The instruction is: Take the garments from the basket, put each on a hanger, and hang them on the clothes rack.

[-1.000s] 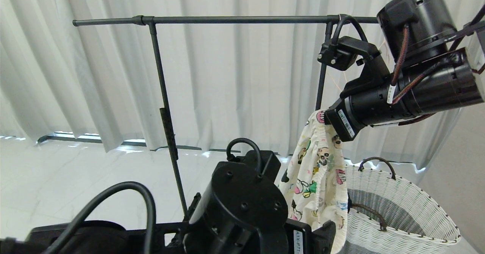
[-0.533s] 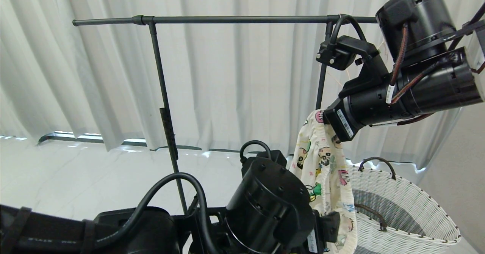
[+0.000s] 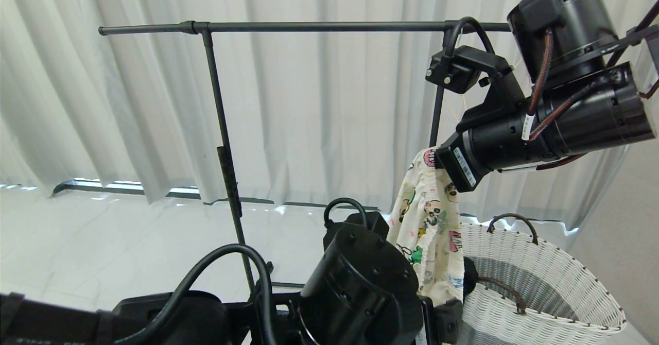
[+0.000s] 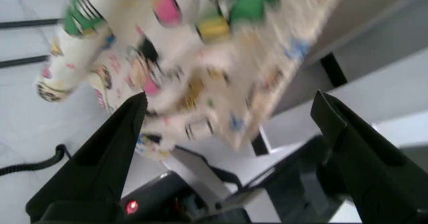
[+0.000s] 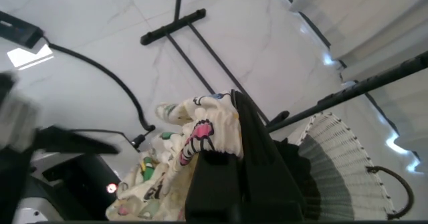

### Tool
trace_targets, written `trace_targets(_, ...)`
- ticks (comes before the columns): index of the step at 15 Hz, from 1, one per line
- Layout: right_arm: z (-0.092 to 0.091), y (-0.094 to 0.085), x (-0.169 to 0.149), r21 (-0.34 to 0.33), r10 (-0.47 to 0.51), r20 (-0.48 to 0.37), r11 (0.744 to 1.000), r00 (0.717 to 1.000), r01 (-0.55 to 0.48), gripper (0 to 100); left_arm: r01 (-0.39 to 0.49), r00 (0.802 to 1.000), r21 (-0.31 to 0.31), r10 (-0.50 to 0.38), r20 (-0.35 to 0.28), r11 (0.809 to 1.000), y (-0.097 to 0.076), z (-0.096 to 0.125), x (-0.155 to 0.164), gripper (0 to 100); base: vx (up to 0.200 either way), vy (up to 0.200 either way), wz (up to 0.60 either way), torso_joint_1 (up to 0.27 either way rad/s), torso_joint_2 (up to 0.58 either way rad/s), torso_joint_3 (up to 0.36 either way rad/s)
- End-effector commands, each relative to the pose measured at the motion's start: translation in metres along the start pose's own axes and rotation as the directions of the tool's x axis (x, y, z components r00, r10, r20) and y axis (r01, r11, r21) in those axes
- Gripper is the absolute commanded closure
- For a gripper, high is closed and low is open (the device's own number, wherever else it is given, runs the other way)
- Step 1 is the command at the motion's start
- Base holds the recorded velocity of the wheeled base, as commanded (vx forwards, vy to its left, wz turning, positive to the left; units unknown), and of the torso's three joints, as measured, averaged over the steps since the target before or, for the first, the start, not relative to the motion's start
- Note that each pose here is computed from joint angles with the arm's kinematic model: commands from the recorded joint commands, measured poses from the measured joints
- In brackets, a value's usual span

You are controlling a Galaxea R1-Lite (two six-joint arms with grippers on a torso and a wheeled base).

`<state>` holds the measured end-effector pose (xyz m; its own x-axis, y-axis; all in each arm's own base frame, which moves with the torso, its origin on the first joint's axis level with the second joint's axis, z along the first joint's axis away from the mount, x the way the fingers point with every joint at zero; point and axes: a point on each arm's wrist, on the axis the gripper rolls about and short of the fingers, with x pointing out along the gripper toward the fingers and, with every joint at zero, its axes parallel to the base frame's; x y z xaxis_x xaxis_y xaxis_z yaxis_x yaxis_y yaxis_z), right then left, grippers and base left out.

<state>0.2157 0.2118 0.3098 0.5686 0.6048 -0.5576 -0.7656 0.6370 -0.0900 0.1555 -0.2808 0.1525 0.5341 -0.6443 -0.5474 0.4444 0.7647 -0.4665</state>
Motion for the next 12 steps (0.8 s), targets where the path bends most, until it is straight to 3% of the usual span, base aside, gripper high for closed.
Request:
trace_targets(1, 0.001, 0.005, -0.006, 0.001, 0.013, 0.014, 1.0, 1.0, -0.013, 100, -0.029, 1.0, -0.039, 0.03, 0.007, 0.999, 0.005, 0.008, 0.019, 0, 0.0, 0.0, 0.0, 0.0, 0.0, 0.0)
trace_targets(4, 0.001, 0.006, -0.011, 0.01, -0.016, 0.018, 1.0, 1.0, 0.015, 100, -0.069, 0.997, -0.027, 0.068, -0.047, 0.997, 0.011, -0.006, 0.035, 0, 0.0, 0.0, 0.0, 0.0, 0.0, 0.0)
trace_targets(5, 0.0, 0.0, -0.011, 0.024, -0.045, 0.014, 0.999, 0.999, 0.044, 100, -0.093, 0.992, -0.002, 0.093, -0.085, 0.996, 0.018, -0.019, 0.032, 0, 0.0, 0.0, 0.0, 0.0, 0.0, 0.0)
trace_targets(8, -0.002, -0.015, -0.011, 0.051, -0.092, 0.005, 0.994, 0.996, 0.092, 100, -0.104, 0.988, 0.066, 0.111, -0.106, 0.992, 0.032, -0.029, 0.006, 0, 0.0, 0.0, 0.0, 0.0, 0.0, 0.0)
trace_targets(10, -0.002, -0.018, -0.012, 0.056, -0.1, 0.005, 0.993, 0.995, 0.099, 100, -0.092, 0.988, 0.142, 0.108, -0.114, 0.986, 0.036, -0.034, -0.007, 0, 0.0, 0.0, 0.0, 0.0, 0.0, 0.0)
trace_targets(12, -0.002, -0.017, -0.016, 0.056, -0.101, 0.011, 0.993, 0.995, 0.1, 100, -0.105, 0.982, 0.17, 0.129, -0.138, 0.98, 0.042, -0.042, -0.008, 0, 0.0, 0.0, 0.0, 0.0, 0.0, 0.0)
